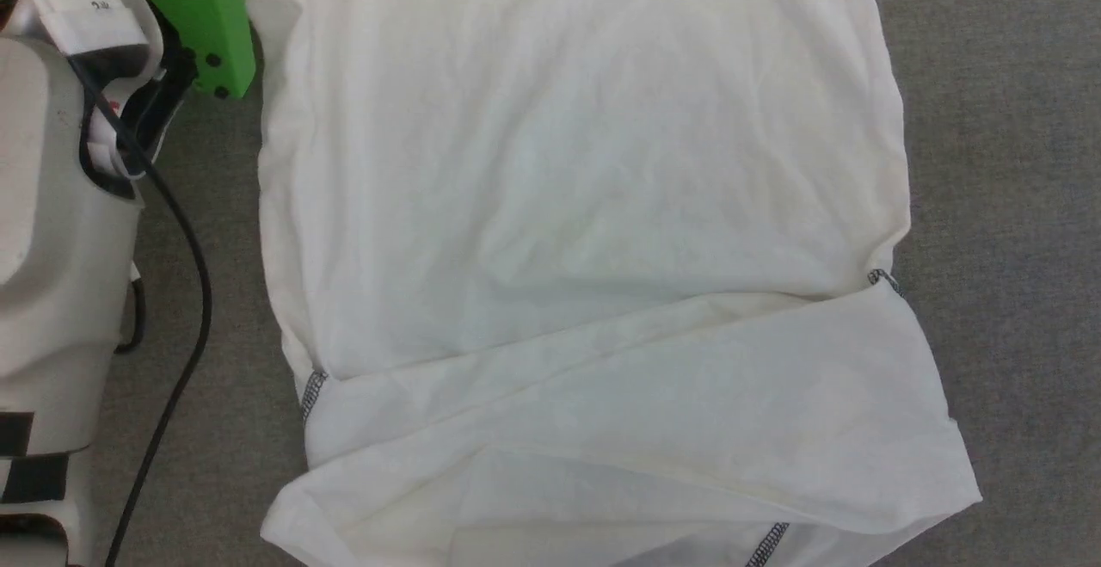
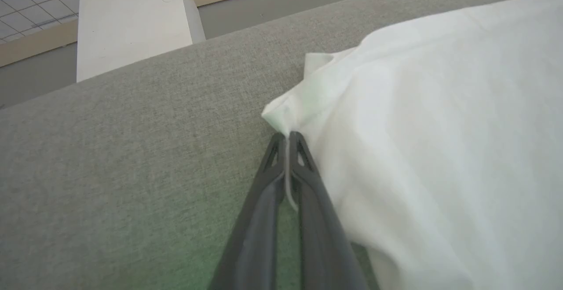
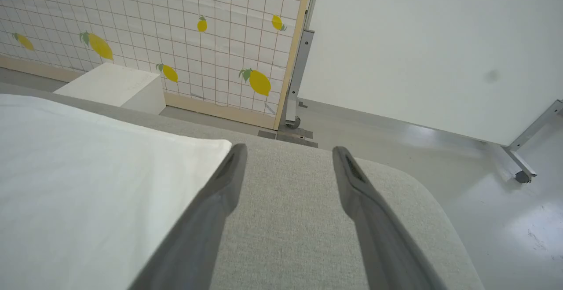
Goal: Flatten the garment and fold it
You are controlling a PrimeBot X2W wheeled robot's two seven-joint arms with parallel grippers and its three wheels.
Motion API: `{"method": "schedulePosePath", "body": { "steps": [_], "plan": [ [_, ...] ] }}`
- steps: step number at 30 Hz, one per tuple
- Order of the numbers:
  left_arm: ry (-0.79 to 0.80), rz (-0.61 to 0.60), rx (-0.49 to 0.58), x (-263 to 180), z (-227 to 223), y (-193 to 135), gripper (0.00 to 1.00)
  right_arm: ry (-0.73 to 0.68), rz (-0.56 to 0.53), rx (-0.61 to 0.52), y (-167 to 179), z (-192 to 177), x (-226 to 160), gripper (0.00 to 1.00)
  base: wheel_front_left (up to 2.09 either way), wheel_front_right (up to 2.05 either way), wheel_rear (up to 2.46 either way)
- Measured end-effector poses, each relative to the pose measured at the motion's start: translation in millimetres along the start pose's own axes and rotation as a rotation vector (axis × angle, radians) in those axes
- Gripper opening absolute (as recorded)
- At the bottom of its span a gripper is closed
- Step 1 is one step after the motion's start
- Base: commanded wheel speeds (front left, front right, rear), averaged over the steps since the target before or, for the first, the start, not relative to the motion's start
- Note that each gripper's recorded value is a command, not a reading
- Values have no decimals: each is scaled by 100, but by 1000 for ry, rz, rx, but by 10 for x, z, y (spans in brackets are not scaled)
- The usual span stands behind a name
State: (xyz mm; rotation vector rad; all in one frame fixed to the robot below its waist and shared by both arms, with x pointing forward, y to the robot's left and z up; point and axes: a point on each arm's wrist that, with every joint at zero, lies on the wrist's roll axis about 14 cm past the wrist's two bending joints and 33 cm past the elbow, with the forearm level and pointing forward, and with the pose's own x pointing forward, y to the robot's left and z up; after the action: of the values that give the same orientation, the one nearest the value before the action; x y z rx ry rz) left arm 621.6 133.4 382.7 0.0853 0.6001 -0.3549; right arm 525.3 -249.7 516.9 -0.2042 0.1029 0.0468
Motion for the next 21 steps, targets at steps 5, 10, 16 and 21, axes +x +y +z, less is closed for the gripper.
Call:
{"method": "schedulePosePath", "body": {
  "steps": [5,10,16,21],
  "plan": [
    [-37,5,-9,-84,50,-15,0,21,98,20,115,348,426,100,0,0,0],
    [-55,13,-16,-114,80,3,0,234,151,90,271,143,852,100,0,0,0],
    [-55,6,-16,-93,54,-19,0,439,163,152,485,-244,1170,100,0,0,0],
    [-43,4,-11,-63,-6,-17,0,579,172,171,709,-654,1301,100,0,0,0]
  ]
}}
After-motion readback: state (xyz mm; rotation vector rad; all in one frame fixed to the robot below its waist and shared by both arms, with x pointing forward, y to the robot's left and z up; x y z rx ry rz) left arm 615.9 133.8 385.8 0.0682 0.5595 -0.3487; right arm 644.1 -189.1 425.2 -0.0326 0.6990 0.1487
